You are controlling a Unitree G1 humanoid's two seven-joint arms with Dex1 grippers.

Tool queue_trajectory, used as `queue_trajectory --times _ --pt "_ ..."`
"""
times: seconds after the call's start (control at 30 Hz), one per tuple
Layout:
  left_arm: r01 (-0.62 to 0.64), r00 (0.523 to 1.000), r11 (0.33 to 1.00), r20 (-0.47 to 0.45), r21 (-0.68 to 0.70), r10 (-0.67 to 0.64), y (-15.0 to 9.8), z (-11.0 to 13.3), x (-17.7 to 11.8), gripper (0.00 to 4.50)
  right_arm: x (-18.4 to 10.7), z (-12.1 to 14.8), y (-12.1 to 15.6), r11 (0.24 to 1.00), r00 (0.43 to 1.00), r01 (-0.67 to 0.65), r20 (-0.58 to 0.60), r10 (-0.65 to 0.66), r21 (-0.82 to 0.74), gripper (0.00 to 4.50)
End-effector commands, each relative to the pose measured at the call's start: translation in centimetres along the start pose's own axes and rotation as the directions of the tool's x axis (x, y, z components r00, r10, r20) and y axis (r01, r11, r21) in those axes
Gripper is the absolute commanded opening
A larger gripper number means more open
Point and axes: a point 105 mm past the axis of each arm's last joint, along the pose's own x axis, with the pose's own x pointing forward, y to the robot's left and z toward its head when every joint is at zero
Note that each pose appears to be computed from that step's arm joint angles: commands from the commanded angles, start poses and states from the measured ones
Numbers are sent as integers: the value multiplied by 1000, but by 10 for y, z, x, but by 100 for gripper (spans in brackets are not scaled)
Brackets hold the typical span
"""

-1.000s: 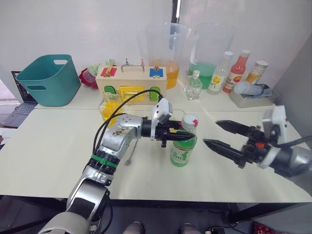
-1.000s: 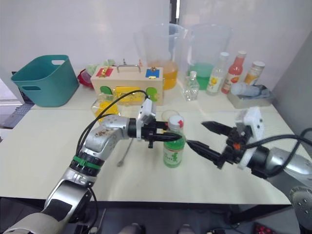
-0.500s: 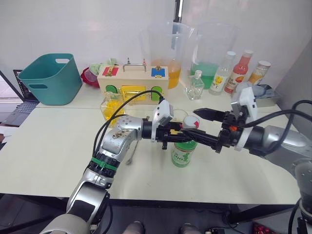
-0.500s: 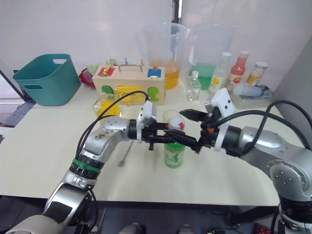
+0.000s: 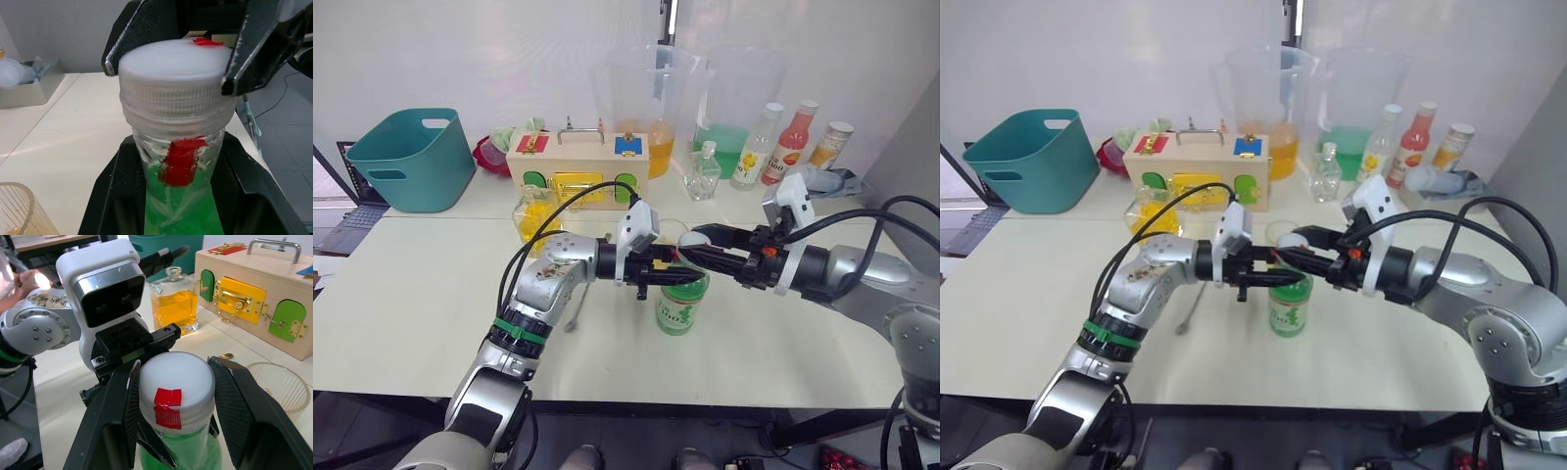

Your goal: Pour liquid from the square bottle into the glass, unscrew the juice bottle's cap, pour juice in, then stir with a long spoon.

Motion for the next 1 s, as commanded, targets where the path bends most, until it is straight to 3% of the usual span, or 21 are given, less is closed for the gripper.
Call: queue_trajectory --times 0.03,0.33,0.53,0.77,0.93,1.0 --pt "2 999 1000 33 23 -2 -3 13 -4 126 3 -2 12 980 981 -192 -41 190 -45 166" --pt "-4 1000 999 17 34 3 -11 11 -7 126 11 -1 -1 825 836 -548 -140 531 -140 166" --pt "-32 999 999 2 37 32 -10 9 -8 126 19 3 -14 715 740 -672 -219 637 -192 166" --pt "-52 999 998 8 33 52 -11 9 -8 126 28 2 -24 686 709 -700 -303 637 -195 166" --pt "-55 998 998 9 28 55 -12 8 -7 126 28 14 -23 665 703 -710 -290 650 -231 166" --pt "-54 998 998 11 27 54 -12 8 -7 126 26 27 -22 695 706 -705 -227 670 -140 166"
